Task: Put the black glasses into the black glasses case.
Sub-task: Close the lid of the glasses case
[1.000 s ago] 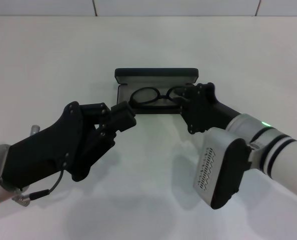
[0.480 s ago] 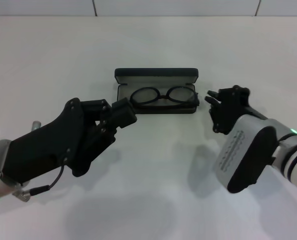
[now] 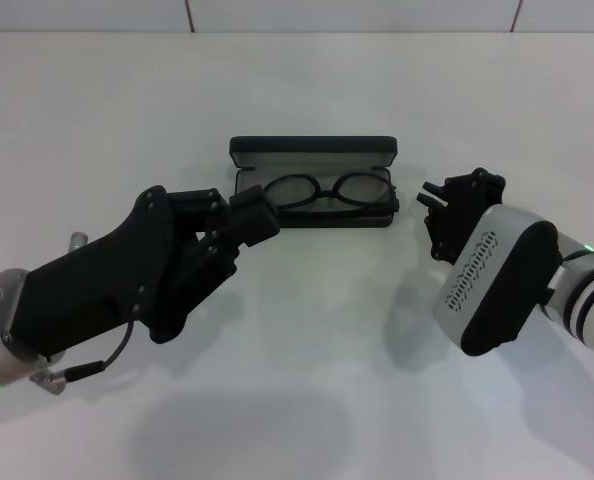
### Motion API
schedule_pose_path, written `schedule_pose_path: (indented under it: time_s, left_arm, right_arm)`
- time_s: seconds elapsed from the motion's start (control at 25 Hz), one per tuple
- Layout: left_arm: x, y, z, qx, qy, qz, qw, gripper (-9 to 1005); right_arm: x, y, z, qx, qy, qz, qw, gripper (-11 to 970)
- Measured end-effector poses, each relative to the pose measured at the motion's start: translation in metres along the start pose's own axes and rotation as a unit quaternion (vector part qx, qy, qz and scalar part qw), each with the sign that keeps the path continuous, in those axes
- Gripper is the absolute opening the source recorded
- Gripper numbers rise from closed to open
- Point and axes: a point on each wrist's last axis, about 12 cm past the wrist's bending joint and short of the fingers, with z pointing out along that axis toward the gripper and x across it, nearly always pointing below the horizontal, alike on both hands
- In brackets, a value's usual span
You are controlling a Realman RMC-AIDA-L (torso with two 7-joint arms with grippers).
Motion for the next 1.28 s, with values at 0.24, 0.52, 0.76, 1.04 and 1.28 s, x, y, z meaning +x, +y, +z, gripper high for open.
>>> schedule_pose_path:
  time_s: [0.24, 0.52, 0.76, 1.04, 1.28]
  left_arm:
    - [0.0, 0.0, 0.0, -0.001, -0.002, 0.001, 1.0, 94]
    - [0.0, -0.001, 0.0, -0.002, -0.002, 0.003, 1.0, 94]
    - [0.003, -0.002, -0.002, -0.007, -0.004, 0.003, 1.0, 94]
    - [0.002, -0.001, -0.001, -0.007, -0.004, 0.004, 1.0, 94]
    - [0.0, 0.002, -0.002, -0.011, -0.002, 0.006, 1.0, 95]
  right_arm:
    - [-0.005, 0.0, 0.004, -0.019, -0.011, 0.0, 1.0, 62]
    - [-0.012, -0.003, 0.013, -0.037, -0.022, -0.003, 0.999, 80]
    - [-0.013, -0.005, 0.019, -0.053, -0.023, 0.001, 0.998, 96]
    - [-0.017, -0.007, 0.022, -0.054, -0.028, -0.003, 0.998, 114]
    - [-0.019, -0.008, 0.014, -0.031, -0.03, 0.014, 0.999, 129]
